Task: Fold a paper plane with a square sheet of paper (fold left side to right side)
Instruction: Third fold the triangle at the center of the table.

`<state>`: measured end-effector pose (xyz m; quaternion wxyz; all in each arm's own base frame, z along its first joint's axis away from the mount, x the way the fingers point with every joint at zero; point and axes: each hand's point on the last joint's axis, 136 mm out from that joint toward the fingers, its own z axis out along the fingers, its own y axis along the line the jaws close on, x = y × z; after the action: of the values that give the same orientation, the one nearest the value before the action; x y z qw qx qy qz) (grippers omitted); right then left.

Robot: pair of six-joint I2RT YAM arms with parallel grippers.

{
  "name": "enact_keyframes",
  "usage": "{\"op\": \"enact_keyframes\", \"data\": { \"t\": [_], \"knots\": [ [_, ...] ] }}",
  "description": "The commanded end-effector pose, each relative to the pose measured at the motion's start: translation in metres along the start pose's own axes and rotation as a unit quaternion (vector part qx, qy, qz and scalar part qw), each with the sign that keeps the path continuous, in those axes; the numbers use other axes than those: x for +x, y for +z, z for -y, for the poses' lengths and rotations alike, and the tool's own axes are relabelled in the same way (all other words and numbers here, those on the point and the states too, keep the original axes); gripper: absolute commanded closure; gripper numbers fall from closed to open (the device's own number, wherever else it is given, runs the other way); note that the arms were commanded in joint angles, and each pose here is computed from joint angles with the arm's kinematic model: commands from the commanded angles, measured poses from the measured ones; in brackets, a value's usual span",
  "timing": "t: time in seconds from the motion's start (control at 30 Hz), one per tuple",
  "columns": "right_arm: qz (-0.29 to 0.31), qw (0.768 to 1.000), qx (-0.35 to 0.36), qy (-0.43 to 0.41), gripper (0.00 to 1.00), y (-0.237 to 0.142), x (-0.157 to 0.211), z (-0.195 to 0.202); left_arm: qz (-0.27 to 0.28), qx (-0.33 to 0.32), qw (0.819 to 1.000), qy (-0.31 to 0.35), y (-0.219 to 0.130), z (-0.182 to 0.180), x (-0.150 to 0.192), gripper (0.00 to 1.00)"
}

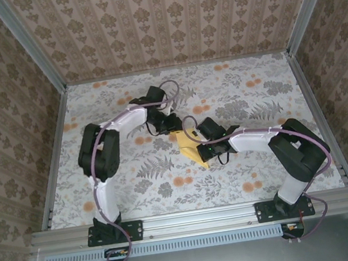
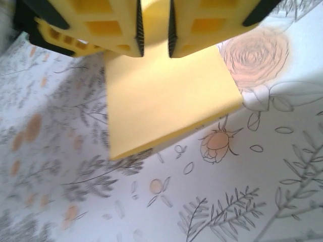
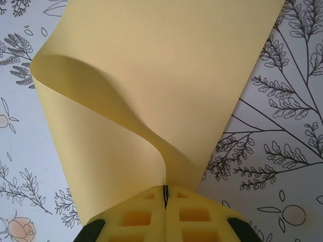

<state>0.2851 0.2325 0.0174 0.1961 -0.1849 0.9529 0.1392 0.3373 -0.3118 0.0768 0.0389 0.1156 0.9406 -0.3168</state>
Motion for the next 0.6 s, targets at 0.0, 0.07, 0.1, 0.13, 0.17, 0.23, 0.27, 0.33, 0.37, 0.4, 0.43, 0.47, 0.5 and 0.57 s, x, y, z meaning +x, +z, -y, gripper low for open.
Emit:
{"op": "enact_keyframes", "data": {
  "t": [0.0, 0.07, 0.1, 0.13, 0.17, 0.23, 0.27, 0.33, 0.37, 0.4, 0.43, 0.47, 0.5, 0.57],
  "knots": [
    [-0.046, 0.999, 0.003, -0.005, 1.00, 0.007, 0.020, 0.004, 0.004, 0.022, 1.000, 0.010, -0.013, 0.011, 0.020, 0.84],
    [-0.047, 0.999, 0.003, -0.006, 1.00, 0.007, 0.020, 0.003, -0.005, 0.050, 0.999, 0.005, -0.009, 0.018, 0.034, 0.88],
    [-0.048, 0.999, 0.003, -0.006, 1.00, 0.007, 0.020, 0.003, -0.014, 0.065, 0.998, 0.004, -0.005, 0.022, 0.043, 0.90],
    [-0.048, 0.999, 0.003, -0.008, 1.00, 0.007, 0.020, 0.003, -0.020, 0.078, 0.997, 0.004, -0.003, 0.027, 0.049, 0.90],
    [-0.050, 0.999, 0.003, -0.008, 1.00, 0.007, 0.021, 0.003, -0.026, 0.085, 0.996, 0.004, 0.002, 0.030, 0.055, 0.92],
    [-0.051, 0.999, 0.003, -0.010, 1.00, 0.007, 0.020, 0.003, -0.033, 0.098, 0.995, 0.005, 0.010, 0.036, 0.065, 0.92],
    [-0.051, 0.999, 0.003, -0.009, 1.00, 0.006, 0.021, 0.003, -0.034, 0.101, 0.994, 0.006, 0.013, 0.039, 0.068, 0.92],
    [-0.052, 0.999, 0.003, -0.009, 1.00, 0.007, 0.021, 0.003, -0.041, 0.100, 0.994, 0.002, 0.020, 0.038, 0.074, 0.93],
    [-0.052, 0.999, 0.003, -0.009, 1.00, 0.007, 0.021, 0.003, -0.044, 0.097, 0.994, 0.000, 0.024, 0.037, 0.077, 0.93],
    [-0.052, 0.999, 0.003, -0.010, 1.00, 0.007, 0.021, 0.002, -0.048, 0.093, 0.995, -0.003, 0.028, 0.034, 0.078, 0.93],
    [-0.053, 0.999, 0.002, -0.010, 1.00, 0.007, 0.022, 0.002, -0.051, 0.091, 0.995, -0.004, 0.032, 0.033, 0.080, 0.94],
    [-0.054, 0.999, 0.002, -0.010, 1.00, 0.007, 0.021, 0.002, -0.054, 0.090, 0.994, -0.006, 0.035, 0.031, 0.082, 0.94],
    [-0.054, 0.998, 0.003, -0.010, 1.00, 0.007, 0.021, 0.003, -0.058, 0.088, 0.994, -0.007, 0.037, 0.030, 0.084, 0.94],
    [-0.054, 0.999, 0.003, -0.011, 1.00, 0.006, 0.021, 0.002, -0.060, 0.082, 0.995, -0.009, 0.040, 0.027, 0.086, 0.94]
  ]
}}
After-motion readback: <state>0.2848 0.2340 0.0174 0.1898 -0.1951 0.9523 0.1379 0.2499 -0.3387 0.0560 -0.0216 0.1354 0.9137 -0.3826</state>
